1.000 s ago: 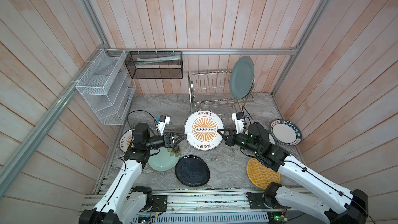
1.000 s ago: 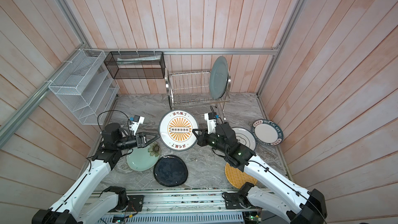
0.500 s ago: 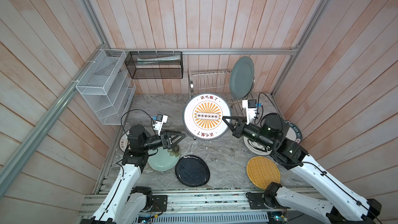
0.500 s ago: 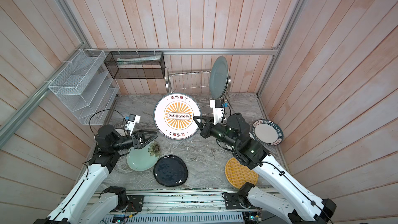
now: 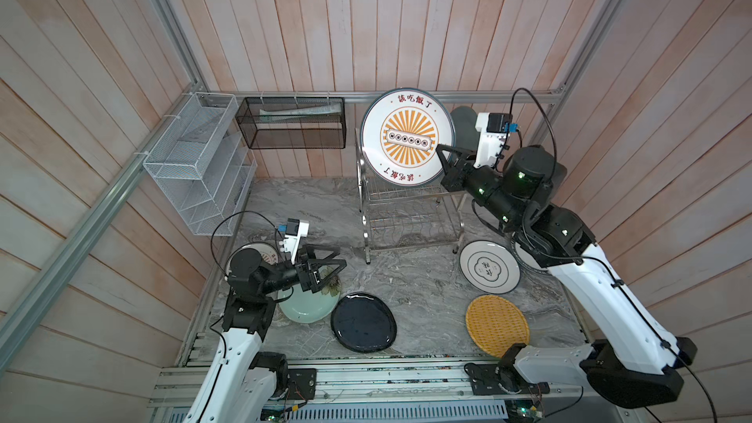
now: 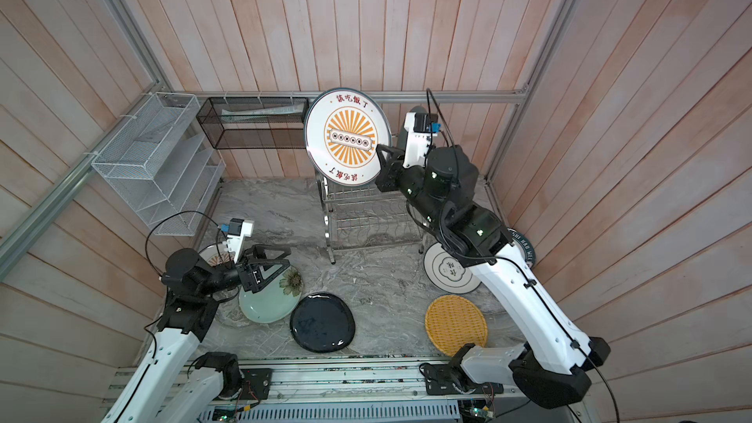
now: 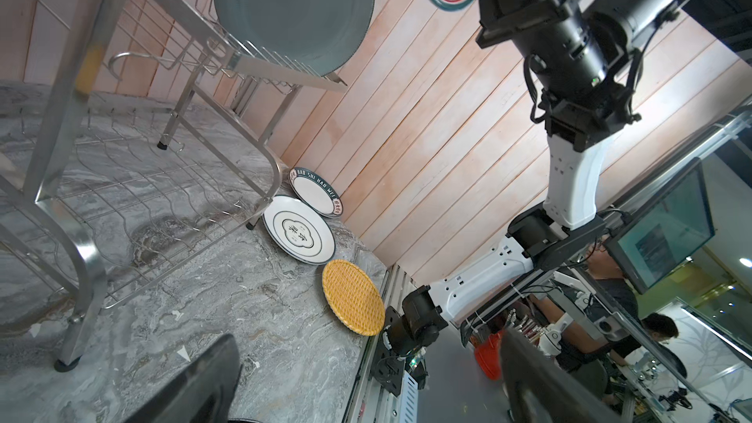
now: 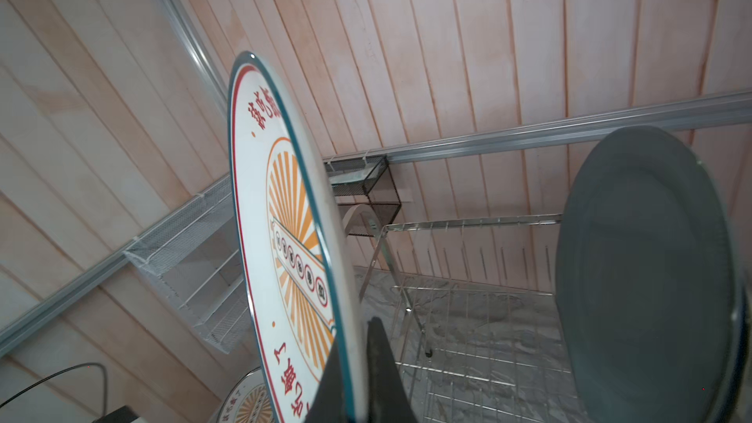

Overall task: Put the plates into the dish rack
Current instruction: 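Carry the sunburst plate into the rack with the right gripper while the left arm withdraws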

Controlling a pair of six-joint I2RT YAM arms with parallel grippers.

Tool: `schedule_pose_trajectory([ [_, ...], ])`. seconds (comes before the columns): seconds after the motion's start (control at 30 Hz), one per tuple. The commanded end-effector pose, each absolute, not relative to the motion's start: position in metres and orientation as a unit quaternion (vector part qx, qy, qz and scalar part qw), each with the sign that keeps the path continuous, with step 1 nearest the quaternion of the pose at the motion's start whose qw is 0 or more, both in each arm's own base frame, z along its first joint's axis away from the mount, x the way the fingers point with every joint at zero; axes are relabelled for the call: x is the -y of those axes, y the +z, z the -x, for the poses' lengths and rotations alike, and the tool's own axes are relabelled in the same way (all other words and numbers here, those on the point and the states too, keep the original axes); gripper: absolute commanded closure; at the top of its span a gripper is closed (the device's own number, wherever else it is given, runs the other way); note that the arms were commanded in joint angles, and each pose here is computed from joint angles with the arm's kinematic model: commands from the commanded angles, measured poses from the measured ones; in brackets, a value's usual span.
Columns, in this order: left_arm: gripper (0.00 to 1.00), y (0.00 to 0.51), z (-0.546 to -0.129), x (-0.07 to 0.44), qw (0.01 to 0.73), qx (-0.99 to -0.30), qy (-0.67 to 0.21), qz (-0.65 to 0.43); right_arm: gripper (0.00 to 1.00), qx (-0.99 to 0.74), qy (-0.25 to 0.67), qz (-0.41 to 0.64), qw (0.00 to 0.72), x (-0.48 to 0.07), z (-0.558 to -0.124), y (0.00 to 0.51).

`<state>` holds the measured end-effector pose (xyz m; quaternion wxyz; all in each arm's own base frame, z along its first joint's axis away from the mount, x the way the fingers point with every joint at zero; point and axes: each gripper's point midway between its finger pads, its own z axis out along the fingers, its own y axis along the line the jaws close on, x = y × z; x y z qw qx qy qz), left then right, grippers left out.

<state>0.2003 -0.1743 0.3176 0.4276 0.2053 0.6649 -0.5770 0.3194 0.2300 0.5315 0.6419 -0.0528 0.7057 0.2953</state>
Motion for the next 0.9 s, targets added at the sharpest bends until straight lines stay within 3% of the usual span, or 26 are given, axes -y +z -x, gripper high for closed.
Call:
schedule_pose_trajectory([
  [0.0,0.0,0.326,-0.202,0.169,0.468,-0.661,-0.548,-0.207,1.0,-0.715,0.192,0.013,0.672,-0.197,-0.342,0.541],
  [0.43,0.0,0.335,-0.209,0.13,0.606,-0.669,-0.41,-0.13,1.0,-0.752,-0.048,-0.01,0.657,-0.163,-0.406,0.518],
  [0.87,0.0,0.302,-0.216,0.109,0.595,-0.724,-0.34,-0.081,1.0,-0.77,-0.124,-0.001,0.626,-0.154,-0.431,0.486],
])
